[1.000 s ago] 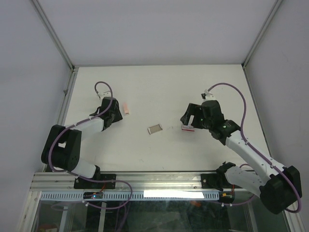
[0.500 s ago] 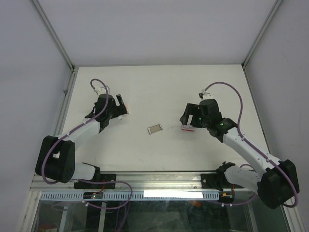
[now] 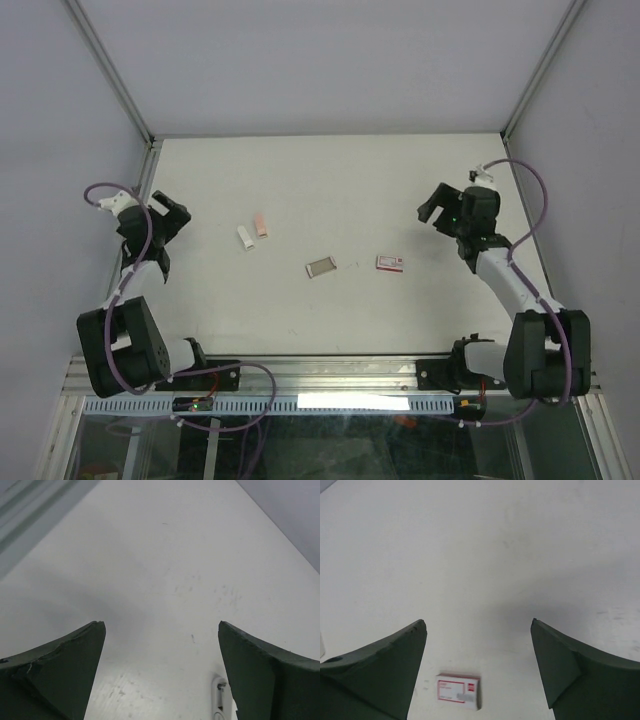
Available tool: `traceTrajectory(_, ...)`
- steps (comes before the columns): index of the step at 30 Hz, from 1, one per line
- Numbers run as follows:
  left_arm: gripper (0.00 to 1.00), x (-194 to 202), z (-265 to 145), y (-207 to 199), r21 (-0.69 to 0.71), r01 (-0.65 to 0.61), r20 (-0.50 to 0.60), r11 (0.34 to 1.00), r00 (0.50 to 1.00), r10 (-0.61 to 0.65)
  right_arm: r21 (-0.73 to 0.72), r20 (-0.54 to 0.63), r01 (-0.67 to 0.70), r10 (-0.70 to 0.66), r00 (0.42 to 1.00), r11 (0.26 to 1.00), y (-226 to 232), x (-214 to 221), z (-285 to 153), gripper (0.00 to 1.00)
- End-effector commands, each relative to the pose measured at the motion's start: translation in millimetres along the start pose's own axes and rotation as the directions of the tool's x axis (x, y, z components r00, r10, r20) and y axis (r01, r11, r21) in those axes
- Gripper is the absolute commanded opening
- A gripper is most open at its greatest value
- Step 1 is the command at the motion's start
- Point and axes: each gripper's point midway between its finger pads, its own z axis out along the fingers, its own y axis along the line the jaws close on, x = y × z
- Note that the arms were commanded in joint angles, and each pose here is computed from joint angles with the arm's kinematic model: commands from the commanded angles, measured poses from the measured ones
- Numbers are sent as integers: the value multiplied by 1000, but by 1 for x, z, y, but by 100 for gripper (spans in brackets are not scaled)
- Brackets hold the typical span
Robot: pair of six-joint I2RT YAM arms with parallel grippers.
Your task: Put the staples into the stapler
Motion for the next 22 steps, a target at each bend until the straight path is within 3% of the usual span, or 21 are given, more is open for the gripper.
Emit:
traceTrajectory(1, 99, -40, -28, 12, 26, -17, 246, 1000, 969, 10, 129, 311, 1, -41, 949, 992, -42, -41, -21, 88)
traceTrajectory(3, 99, -39, -37, 19, 19, -38, 315, 999, 949, 30, 229, 373, -3, -84, 924, 973, -67, -37, -27, 88)
traceTrajectory(6, 99, -15, -35, 22, 32, -88, 314, 996, 946, 74, 323, 419, 7, -149, 896, 947, -93, -29, -29, 88)
traceTrajectory(10, 99, 13, -27, 23, -49, -205, 304, 978, 929, 210, 336, 477, 35, -202, 855, 941, -103, -23, -23, 88)
traceTrajectory(22, 99, 22, -18, -4, 11, -243, 344, 970, 912, 225, 332, 499, 97, -262, 826, 938, -105, -21, -5, 88)
